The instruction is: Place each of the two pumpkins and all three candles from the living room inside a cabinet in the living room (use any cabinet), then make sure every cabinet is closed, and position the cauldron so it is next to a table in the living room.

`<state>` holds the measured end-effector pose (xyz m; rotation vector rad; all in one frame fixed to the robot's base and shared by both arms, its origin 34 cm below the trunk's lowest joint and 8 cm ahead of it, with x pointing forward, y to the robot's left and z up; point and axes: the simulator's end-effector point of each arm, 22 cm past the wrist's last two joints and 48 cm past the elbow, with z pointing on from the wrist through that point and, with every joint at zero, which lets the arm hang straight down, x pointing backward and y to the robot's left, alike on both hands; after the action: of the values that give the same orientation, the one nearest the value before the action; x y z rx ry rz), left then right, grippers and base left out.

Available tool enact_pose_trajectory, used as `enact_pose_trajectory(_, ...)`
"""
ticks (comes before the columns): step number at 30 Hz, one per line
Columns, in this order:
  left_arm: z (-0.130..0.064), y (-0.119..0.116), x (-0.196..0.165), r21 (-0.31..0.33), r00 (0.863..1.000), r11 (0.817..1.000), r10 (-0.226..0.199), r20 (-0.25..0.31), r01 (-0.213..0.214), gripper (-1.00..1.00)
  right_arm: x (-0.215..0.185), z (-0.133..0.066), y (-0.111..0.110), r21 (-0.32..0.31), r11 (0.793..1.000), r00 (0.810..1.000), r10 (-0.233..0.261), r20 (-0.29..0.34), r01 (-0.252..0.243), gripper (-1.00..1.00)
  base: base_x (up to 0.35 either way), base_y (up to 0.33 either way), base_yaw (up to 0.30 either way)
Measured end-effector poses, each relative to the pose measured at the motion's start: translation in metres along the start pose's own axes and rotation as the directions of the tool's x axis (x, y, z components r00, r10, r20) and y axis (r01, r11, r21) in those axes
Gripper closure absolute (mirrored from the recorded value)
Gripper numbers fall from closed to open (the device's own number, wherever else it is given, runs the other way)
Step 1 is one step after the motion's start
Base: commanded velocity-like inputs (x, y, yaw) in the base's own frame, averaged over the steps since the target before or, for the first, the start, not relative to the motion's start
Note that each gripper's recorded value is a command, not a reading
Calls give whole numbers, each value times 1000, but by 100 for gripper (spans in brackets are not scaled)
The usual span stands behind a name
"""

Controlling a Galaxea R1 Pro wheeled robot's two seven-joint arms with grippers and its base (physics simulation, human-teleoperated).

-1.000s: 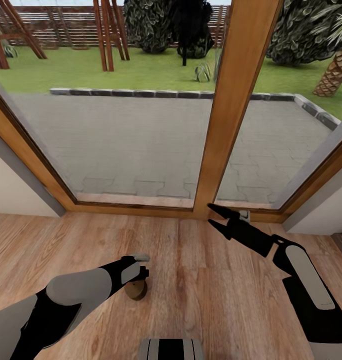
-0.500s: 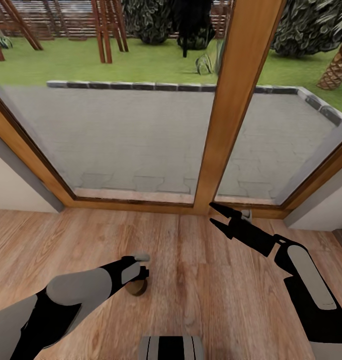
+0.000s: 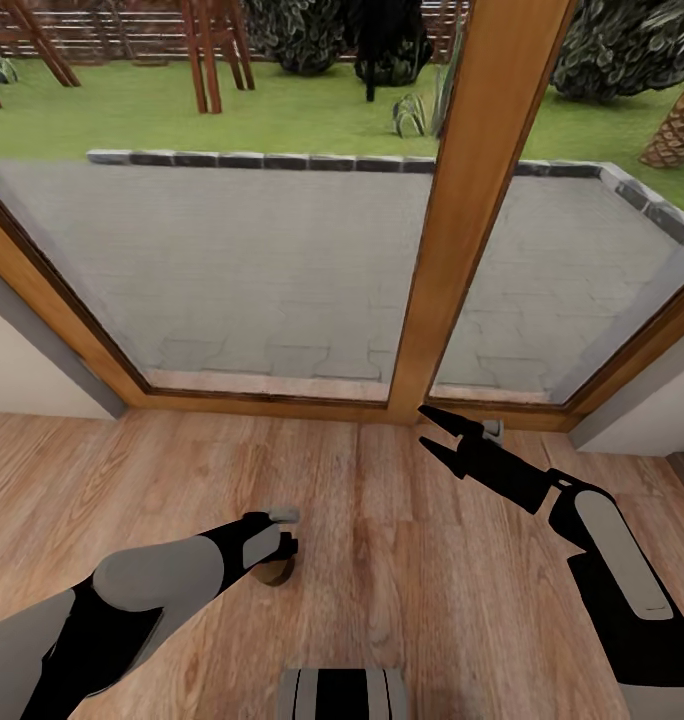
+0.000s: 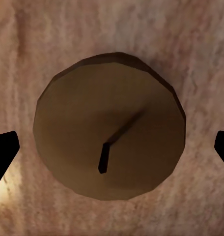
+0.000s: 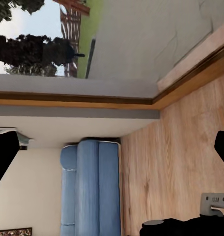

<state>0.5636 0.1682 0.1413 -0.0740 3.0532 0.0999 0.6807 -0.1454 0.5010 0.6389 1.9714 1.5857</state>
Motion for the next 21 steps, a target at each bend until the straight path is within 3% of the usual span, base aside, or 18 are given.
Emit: enact_pose_trajectory(21,12,2,10,-6,1000,1000,0,-24,0,-100,0,2,-14,15,1000,1000,17,-2,-17,-100,0,0,0)
